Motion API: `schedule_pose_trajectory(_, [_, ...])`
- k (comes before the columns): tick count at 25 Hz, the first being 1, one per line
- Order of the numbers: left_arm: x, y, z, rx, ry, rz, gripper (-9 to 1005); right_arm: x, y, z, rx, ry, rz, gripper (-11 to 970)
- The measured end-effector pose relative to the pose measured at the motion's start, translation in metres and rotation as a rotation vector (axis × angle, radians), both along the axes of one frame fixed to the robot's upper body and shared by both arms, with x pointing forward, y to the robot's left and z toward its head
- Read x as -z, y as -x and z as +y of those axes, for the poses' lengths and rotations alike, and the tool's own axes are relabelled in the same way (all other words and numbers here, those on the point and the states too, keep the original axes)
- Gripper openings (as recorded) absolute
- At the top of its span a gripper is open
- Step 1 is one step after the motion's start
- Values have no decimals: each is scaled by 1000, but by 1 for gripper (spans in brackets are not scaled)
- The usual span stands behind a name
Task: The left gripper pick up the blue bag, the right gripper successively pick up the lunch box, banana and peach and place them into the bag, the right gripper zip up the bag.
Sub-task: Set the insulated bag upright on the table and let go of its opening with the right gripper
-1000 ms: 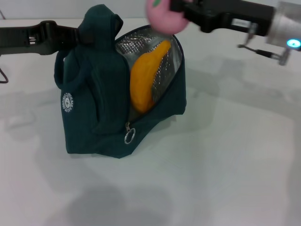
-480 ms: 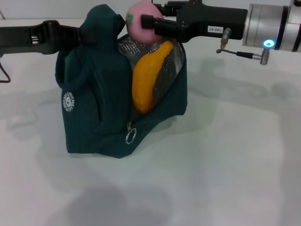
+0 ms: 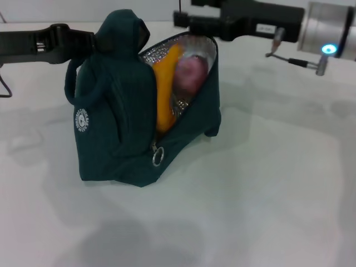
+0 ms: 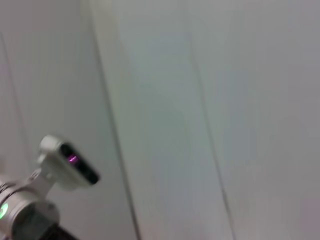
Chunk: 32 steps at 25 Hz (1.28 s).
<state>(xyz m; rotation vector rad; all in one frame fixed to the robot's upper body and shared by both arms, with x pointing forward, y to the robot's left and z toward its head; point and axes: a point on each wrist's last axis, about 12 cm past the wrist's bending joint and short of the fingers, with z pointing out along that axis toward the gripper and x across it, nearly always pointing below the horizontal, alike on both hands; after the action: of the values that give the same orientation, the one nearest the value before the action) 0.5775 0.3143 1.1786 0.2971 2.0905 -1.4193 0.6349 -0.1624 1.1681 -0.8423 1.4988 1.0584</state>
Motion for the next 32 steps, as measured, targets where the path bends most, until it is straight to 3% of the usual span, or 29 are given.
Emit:
schedule_pose_trajectory(4, [0,1,3,-7,0,1,40,8,10,-33,102,-72,96,771])
schedule_pose_trajectory(6, [0,1,2,-6,0,2,40,21,19,-56,177,-117,224,769])
schedule_pose_trajectory(10, [1,0,-1,2,1,4,40,38,26,-67,221,-154,384,766])
schedule_pose_trajectory(17, [1,-2,-6,16,7,9,40,55,19,-46,217,-164,554,760])
schedule_pose_trajectory(23, [1,-3,-8,21,7,7,40,61,11,-26,209,-59,619,754])
schedule_pose_trajectory(28, [0,-3,-8,22,6,4,40,64,12,-23,197,14,594,750])
schedule_pose_trajectory(32, [0,-4,-9,24,5,5,41,60,15,-24,182,12,541,609])
